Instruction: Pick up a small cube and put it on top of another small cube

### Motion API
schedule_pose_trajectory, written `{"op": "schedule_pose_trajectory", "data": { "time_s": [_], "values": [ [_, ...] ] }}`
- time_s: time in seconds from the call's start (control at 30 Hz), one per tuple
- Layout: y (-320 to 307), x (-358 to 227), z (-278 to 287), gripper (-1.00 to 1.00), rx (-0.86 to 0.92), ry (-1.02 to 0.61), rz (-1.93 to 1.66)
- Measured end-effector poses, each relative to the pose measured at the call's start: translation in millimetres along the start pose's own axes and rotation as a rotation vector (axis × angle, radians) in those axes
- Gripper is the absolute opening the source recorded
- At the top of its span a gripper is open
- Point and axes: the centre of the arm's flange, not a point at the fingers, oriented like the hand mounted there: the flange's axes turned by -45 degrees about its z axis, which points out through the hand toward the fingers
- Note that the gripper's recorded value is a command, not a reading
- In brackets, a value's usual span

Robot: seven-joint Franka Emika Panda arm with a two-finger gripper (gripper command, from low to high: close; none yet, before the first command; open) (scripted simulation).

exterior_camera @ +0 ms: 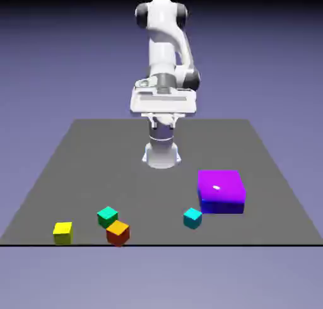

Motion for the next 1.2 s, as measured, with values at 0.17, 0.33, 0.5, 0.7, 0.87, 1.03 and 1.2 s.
{"op": "schedule_pose_trajectory", "data": {
  "time_s": [0.17,0.33,0.5,0.7,0.87,1.03,1.2],
  "values": [
    [11,-36,48,0.00,0.094,-0.230,-0.007],
    [16,-76,85,0.00,0.226,-0.420,-0.007],
    [14,-117,115,0.00,0.394,-0.563,0.003],
    [4,-162,141,0.00,0.620,-0.652,0.037],
    [-7,-194,158,0.00,0.805,-0.646,0.082],
    [-18,-219,172,0.00,0.962,-0.567,0.133],
    [-26,-237,187,0.00,1.073,-0.422,0.177]
  ]
}}
